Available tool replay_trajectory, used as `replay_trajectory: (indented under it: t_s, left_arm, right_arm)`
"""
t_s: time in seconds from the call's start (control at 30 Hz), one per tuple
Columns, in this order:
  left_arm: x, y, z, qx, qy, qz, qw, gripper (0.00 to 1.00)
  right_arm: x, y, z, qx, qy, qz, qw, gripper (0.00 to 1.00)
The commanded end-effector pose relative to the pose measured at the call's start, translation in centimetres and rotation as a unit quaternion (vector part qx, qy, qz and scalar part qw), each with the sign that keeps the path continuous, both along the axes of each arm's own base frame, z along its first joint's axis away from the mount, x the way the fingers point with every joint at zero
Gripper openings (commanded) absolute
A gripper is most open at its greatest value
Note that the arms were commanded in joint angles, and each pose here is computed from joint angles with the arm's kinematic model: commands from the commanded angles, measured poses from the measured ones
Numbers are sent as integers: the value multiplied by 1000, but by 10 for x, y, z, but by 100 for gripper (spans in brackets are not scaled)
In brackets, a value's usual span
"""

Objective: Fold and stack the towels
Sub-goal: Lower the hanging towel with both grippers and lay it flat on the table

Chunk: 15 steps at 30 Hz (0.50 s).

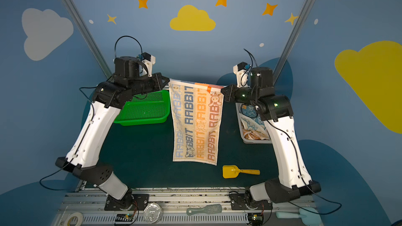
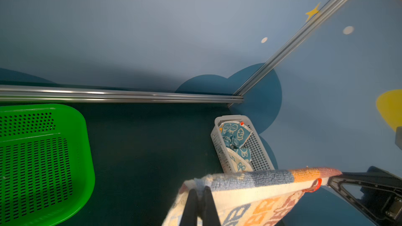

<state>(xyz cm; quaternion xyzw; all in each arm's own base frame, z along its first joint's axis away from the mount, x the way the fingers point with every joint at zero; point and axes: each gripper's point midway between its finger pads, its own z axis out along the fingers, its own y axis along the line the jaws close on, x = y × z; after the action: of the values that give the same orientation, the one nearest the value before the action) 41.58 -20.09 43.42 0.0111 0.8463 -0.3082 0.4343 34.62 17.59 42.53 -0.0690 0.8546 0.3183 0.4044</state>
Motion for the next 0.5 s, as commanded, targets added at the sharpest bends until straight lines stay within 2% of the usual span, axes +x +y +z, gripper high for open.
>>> replay_trajectory:
  t_s: [0.0, 0.1, 0.27, 0.37, 0.47]
  left_arm:
    - [38, 4, -41, -3, 42, 6, 999, 3]
    - [68, -4, -85, 7, 73, 6, 997, 3]
    - [97, -18, -148, 12, 133, -10, 991, 3]
    - [104, -18, -177, 32, 155, -6, 987, 3]
    - [103, -12, -198, 56, 167, 4, 984, 3]
  right_arm:
    - [35, -14, -53, -22, 74, -45, 996, 0]
    - [66, -17, -89, -28, 110, -56, 992, 0]
    - [108, -18, -147, -13, 171, -55, 984, 0]
    - [118, -18, -179, 0, 222, -50, 974, 0]
    - [114, -19, -206, -5, 276, -50, 960, 0]
